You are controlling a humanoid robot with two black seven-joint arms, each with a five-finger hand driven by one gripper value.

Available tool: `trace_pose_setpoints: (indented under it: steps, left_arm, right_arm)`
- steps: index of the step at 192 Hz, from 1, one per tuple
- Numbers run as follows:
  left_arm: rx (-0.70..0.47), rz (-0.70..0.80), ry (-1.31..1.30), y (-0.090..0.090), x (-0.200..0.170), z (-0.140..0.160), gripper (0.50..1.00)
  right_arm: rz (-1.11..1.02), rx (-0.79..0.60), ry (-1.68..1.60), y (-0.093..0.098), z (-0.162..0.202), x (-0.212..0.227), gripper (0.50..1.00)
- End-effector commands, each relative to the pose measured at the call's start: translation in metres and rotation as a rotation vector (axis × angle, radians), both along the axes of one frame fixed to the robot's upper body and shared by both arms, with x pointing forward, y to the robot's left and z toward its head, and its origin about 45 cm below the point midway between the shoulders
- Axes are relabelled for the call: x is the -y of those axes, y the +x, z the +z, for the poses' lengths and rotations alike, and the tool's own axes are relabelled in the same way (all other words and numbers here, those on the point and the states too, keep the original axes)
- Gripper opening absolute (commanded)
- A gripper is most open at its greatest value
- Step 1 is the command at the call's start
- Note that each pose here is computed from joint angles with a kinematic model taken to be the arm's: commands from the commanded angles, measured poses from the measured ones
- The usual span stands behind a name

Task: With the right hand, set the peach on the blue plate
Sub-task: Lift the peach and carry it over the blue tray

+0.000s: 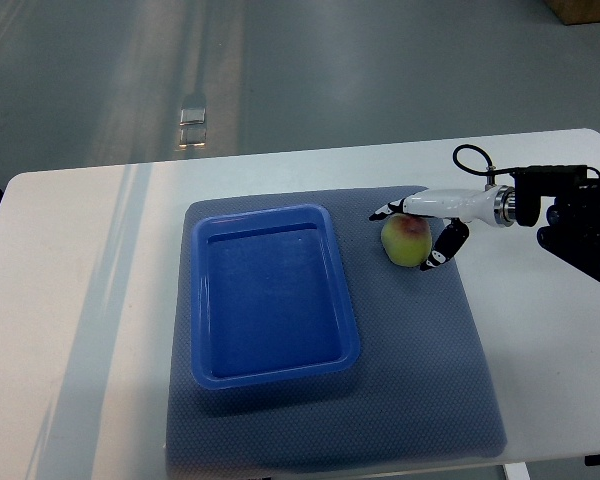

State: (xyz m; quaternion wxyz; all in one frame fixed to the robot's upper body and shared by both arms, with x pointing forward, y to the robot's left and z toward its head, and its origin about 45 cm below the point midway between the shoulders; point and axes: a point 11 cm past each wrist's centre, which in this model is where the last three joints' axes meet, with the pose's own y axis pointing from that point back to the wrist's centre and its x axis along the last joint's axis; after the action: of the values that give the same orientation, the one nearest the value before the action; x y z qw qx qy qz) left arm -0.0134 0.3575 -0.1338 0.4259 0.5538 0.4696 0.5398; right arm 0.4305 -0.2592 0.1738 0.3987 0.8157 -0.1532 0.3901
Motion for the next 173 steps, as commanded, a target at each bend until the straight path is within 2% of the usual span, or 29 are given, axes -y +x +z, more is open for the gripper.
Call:
trace_pose_setpoints:
  steps: [1, 8, 13, 15, 30, 42, 43, 93, 94, 104, 123, 125, 134, 144, 145, 164, 165, 173]
  left_arm:
    - [0.000, 0.000, 0.000, 0.000, 0.000, 0.000, 1.000]
    - [0.000, 0.000, 0.000, 0.000, 0.000, 0.000, 1.000]
    - [0.000, 0.000, 0.000, 0.000, 0.000, 0.000, 1.000]
    - [0.000, 0.000, 0.000, 0.000, 0.000, 0.000, 1.000]
    - [0.000, 0.000, -0.002, 0.000, 0.001, 0.000, 1.000]
    - [-0.001, 0.000, -0.002, -0.001, 0.001, 0.000, 1.000]
    - [-0.001, 0.000, -0.002, -0.001, 0.001, 0.000, 1.000]
    - [0.000, 0.000, -0.002, 0.000, 0.001, 0.000, 1.000]
    - [-0.001, 0.000, 0.000, -0.001, 0.000, 0.000, 1.000]
    - [0.000, 0.000, 0.000, 0.000, 0.000, 0.000, 1.000]
    - [0.000, 0.002, -0.001, 0.000, 0.000, 0.000, 1.000]
    - [-0.001, 0.002, 0.003, -0.001, -0.001, 0.000, 1.000]
    - [0.000, 0.002, 0.004, 0.000, -0.001, 0.000, 1.000]
    - [0.000, 0.002, 0.004, 0.000, -0.001, 0.000, 1.000]
    - [-0.001, 0.004, 0.006, -0.001, -0.002, 0.000, 1.000]
    - [-0.001, 0.004, 0.006, -0.001, -0.002, 0.000, 1.000]
    - [-0.001, 0.004, 0.009, -0.001, -0.002, 0.000, 1.000]
    - [-0.001, 0.004, 0.009, -0.001, -0.002, 0.000, 1.000]
  right_arm:
    - [-0.008, 0.002, -0.004, 0.001, -0.001, 0.002, 0.856]
    - [-0.008, 0.002, -0.004, 0.001, -0.001, 0.002, 0.827]
    - [-0.008, 0.002, -0.004, 0.001, -0.001, 0.002, 0.783]
    - [-0.008, 0.002, -0.004, 0.001, -0.001, 0.002, 0.782]
    - [-0.015, 0.003, -0.010, 0.001, -0.002, 0.003, 0.654]
    - [-0.018, 0.003, -0.013, 0.002, -0.002, 0.004, 0.641]
    - [-0.023, 0.005, -0.013, 0.003, -0.001, 0.004, 0.611]
    - [-0.011, 0.059, 0.013, 0.019, 0.027, -0.009, 0.607]
    - [0.009, 0.076, 0.024, 0.024, 0.036, -0.023, 0.607]
    - [0.037, 0.085, 0.042, 0.027, 0.042, -0.041, 0.607]
    - [0.057, 0.087, 0.056, 0.027, 0.042, -0.055, 0.607]
    - [0.083, 0.092, 0.072, 0.027, 0.045, -0.072, 0.609]
    - [0.107, 0.088, 0.091, 0.025, 0.045, -0.089, 0.613]
    - [0.107, 0.088, 0.091, 0.025, 0.045, -0.089, 0.613]
    - [0.123, 0.072, 0.121, 0.023, 0.044, -0.105, 0.619]
    - [0.141, 0.060, 0.142, 0.020, 0.043, -0.119, 0.627]
    - [0.157, 0.051, 0.156, 0.017, 0.041, -0.133, 0.633]
    - [0.162, 0.047, 0.161, 0.017, 0.039, -0.141, 0.639]
